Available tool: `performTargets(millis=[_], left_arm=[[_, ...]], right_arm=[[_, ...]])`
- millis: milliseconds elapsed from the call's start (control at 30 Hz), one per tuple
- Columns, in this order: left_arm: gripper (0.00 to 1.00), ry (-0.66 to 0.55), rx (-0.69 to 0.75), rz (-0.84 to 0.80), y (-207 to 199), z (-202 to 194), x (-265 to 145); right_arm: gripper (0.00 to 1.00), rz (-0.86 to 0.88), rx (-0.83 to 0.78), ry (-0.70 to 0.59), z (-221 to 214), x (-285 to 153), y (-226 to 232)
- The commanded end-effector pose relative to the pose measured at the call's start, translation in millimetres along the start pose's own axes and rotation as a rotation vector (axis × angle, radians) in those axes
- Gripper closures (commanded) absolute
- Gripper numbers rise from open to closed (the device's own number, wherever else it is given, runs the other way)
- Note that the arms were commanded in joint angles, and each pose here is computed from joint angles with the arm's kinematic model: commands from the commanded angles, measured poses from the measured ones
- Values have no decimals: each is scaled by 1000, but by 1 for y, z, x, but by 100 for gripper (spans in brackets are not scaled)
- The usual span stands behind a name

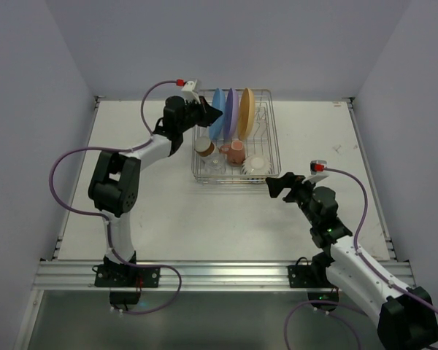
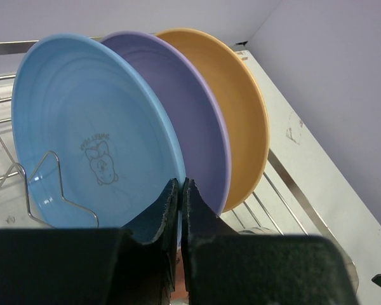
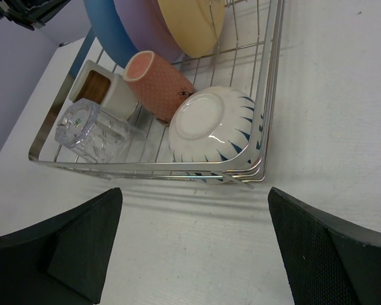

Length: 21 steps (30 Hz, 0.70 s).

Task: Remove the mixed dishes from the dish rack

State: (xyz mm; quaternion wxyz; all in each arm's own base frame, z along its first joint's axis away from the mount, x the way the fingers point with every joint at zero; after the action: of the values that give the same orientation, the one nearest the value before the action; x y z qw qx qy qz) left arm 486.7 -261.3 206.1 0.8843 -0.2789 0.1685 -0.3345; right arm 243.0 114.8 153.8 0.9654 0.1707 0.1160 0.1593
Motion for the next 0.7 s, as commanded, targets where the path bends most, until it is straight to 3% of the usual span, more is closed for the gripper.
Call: performTargets(millis=[0, 267, 533, 667], left_arm=[[100, -45, 25, -83, -22, 22, 5], [100, -104, 21, -109, -35, 56, -12], [100, -131, -188, -394, -50, 95, -55], [100, -163, -227, -545, -62, 110, -78]], right_arm=[[1, 26, -5, -51, 21, 3, 9], [1, 21, -5, -40, 20, 5, 9], [1, 42, -7, -21, 18, 6, 12], [1, 44, -7, -19, 18, 7, 12]])
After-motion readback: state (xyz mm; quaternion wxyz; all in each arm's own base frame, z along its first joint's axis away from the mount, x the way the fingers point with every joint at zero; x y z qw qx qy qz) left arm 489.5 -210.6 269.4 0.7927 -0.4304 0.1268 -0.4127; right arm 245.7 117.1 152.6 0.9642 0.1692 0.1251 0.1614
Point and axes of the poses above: each gripper's point midway between its finger pads, its own x axis out along the fingers, its own y axis along the line the jaws close on, z = x × y, the point moved 4 cm from there along -x, back along the fingers, and after that the axes turned 8 degrees about -x, right-handed, at the moved point
